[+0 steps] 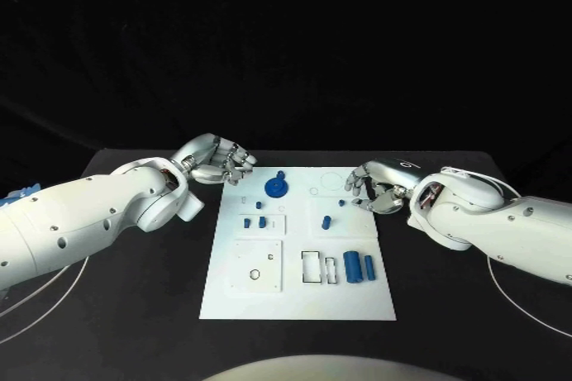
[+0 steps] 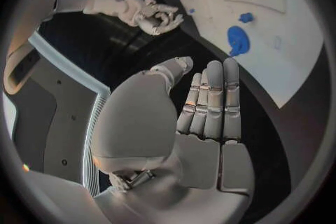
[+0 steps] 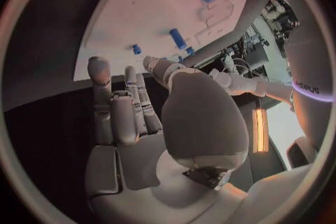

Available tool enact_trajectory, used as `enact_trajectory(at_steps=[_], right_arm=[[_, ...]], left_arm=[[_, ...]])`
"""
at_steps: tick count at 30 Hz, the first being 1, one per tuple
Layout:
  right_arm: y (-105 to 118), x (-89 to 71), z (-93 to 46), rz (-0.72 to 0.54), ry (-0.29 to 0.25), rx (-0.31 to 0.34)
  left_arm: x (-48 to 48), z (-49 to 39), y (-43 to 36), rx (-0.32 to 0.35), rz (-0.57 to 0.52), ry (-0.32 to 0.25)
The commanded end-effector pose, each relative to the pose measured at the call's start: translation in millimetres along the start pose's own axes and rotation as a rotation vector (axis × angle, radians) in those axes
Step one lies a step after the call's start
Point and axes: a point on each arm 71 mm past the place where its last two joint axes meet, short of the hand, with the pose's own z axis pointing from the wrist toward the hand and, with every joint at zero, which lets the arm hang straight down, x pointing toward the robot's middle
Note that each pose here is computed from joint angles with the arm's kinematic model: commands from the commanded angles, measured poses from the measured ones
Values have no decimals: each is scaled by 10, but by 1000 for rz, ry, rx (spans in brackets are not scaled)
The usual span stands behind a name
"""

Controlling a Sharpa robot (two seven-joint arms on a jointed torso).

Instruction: Assemble the parts on the task board

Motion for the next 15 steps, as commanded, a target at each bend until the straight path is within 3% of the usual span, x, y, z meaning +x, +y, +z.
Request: enact_trajectory(at_steps=[1, 6, 15], right_arm=[[35, 53, 29, -156, 37, 3], [78, 91, 75, -188, 22, 9], [156, 164, 156, -200, 20, 4]], left_arm=[[-128, -35, -90, 123, -339, -177], [-127, -70, -118, 138, -425, -201], [-116, -96, -140, 142, -470, -209]])
